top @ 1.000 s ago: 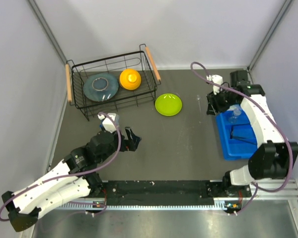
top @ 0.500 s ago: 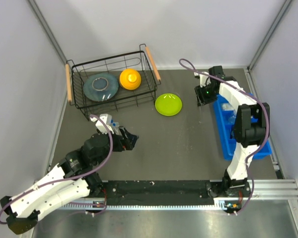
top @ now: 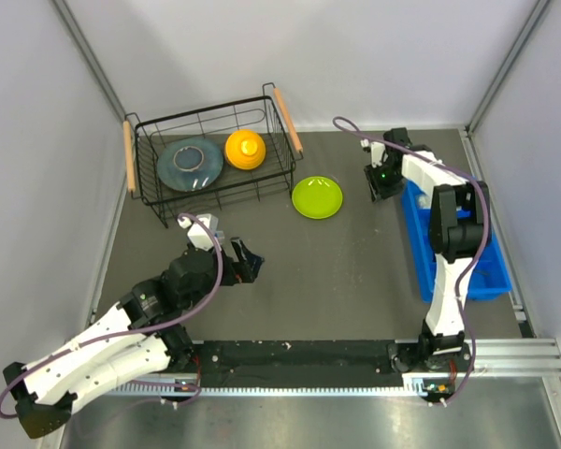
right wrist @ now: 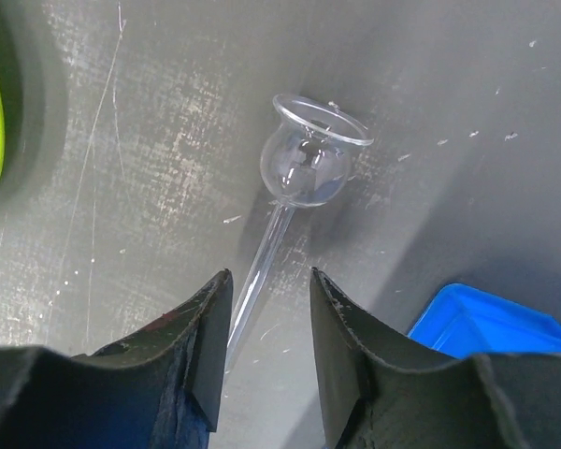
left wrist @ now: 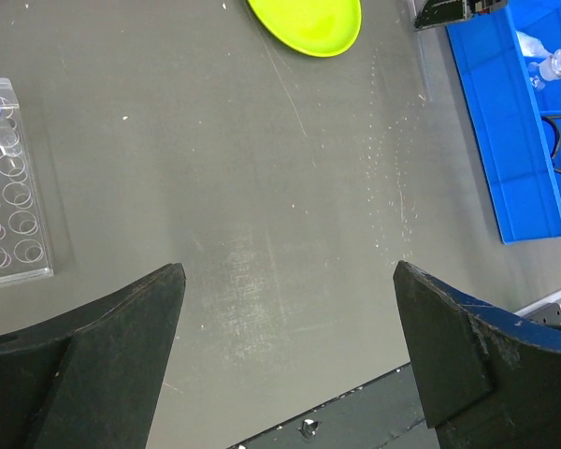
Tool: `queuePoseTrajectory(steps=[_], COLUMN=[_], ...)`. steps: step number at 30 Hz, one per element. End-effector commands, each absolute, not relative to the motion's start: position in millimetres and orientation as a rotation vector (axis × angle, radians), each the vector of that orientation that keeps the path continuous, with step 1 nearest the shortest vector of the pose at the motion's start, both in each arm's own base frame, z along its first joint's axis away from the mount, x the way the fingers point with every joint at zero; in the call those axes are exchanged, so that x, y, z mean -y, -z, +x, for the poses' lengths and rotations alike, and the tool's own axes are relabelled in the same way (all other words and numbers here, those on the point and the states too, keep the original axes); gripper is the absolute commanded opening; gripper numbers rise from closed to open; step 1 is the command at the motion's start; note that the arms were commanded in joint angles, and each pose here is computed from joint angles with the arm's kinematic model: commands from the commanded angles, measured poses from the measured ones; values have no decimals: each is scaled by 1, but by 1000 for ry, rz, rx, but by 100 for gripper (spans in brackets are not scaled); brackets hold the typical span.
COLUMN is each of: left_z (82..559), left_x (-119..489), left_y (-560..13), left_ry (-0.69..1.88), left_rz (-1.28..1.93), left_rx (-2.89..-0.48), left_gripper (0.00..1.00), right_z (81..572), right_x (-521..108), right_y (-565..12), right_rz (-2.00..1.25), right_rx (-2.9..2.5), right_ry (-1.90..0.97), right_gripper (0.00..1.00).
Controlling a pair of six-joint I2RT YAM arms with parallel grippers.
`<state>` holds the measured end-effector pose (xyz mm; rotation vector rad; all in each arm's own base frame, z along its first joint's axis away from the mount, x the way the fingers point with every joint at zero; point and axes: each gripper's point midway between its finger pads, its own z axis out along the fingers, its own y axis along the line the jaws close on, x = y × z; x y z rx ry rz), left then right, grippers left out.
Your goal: Organize the chemistry lab equipment
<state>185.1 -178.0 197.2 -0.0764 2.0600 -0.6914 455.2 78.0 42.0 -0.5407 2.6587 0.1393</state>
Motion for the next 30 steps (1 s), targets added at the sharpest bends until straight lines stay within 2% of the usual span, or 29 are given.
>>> queuePoseTrajectory(steps=[1, 10, 24, 30], left_z=[189, 187, 186, 186], left_x=[180, 178, 175, 173], left_y=[-211, -210, -213, -214], left_ry=[718, 726, 724, 724], left_rz=[-97, -101, -101, -98], left_rx=[-2017, -2013, -2003, -1998], left_gripper=[99, 99, 99, 99], right_z=[469, 467, 464, 461], right_x=[-84, -83, -83, -92], right_y=[-48, -32, -38, -58], right_rz=[-521, -512, -504, -528], right_rx=[-2625, -2663, -2656, -2607], right_ry=[-125, -109, -106, -178], right_gripper=[38, 33, 4, 2])
